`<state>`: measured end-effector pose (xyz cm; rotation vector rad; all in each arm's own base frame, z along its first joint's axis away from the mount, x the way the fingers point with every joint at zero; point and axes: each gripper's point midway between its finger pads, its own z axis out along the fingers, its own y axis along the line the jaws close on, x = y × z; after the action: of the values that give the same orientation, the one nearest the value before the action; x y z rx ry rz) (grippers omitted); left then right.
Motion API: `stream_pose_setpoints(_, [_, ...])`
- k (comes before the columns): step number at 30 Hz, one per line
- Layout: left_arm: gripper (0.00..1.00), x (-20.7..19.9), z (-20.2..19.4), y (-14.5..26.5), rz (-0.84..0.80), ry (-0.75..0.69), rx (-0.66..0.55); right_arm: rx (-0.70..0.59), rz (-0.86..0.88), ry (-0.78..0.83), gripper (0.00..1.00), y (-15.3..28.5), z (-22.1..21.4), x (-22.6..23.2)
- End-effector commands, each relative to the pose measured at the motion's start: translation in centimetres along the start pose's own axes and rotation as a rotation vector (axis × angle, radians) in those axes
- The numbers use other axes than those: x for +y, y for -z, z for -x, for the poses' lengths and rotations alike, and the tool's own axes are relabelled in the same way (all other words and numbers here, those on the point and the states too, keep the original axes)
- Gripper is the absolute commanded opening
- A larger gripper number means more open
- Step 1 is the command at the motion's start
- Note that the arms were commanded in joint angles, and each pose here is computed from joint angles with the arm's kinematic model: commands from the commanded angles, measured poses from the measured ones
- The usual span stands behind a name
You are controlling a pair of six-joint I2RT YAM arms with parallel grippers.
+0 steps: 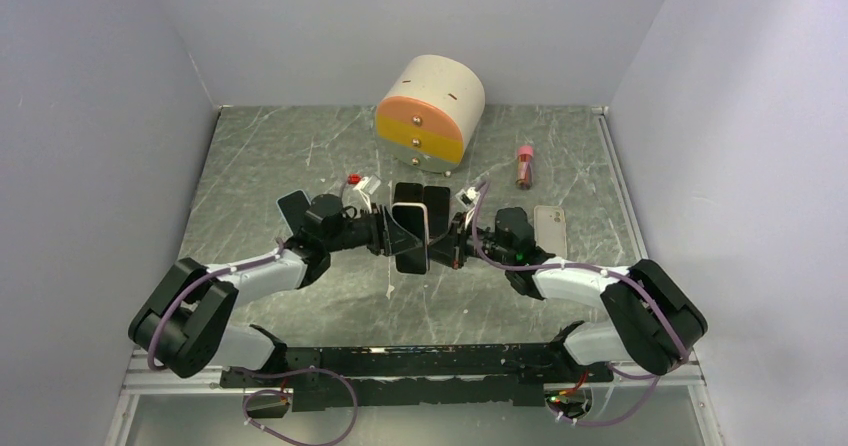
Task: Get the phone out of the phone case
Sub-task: Remove the phone case from the phone.
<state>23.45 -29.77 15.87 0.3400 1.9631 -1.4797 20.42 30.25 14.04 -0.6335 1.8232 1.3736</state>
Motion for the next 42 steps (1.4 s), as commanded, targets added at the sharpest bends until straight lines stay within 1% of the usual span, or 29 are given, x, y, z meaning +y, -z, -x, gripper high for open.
stream_pose_setpoints(1, [0.63, 5.8, -3.5, 1.6, 0.300, 0.079, 0.084, -0.200, 0.082, 0.131, 0.00, -0.7, 6.0, 3.4])
stream_pose_setpoints(4, [0.66, 7.5, -3.5, 2.7, 0.434, 0.093, 0.083, -0.177, -0.004, 0.068, 0.00, -1.0, 5.0, 1.9])
stream_pose_setpoints(7, [0.69, 8.0, -3.2, 3.5, 0.508, 0.077, 0.076, -0.121, -0.090, -0.011, 0.00, -1.6, 3.5, 0.8])
stream_pose_setpoints(12, [0.71, 8.1, -2.9, 5.1, 0.653, -0.009, 0.058, -0.071, -0.172, -0.098, 0.00, -2.4, 2.2, 0.3])
stream_pose_setpoints(19, [0.71, 5.3, -2.0, 5.4, 0.681, -0.162, 0.011, -0.006, -0.258, -0.190, 0.00, -3.3, 1.3, 0.2])
stream_pose_setpoints(24, [0.71, 3.3, -2.5, 4.3, 0.681, -0.252, 0.028, 0.017, -0.317, -0.259, 0.00, -3.7, 0.8, -0.5])
stream_pose_setpoints(31, [0.71, 2.0, -3.9, 3.1, 0.768, -0.401, 0.060, 0.036, -0.356, -0.305, 0.00, -4.1, 0.2, -1.2])
stream_pose_setpoints(34, [0.68, 2.1, -4.5, 2.7, 0.805, -0.448, 0.083, 0.036, -0.342, -0.316, 0.00, -4.4, 0.3, -1.0])
stream_pose_setpoints(39, [0.61, 2.3, -5.1, 2.3, 0.848, -0.496, 0.105, 0.046, -0.331, -0.324, 0.00, -4.6, 0.3, -0.8])
stream_pose_setpoints(42, [0.59, 2.6, -5.4, 2.0, 0.871, -0.517, 0.122, 0.046, -0.324, -0.328, 0.00, -4.7, 0.2, -0.7])
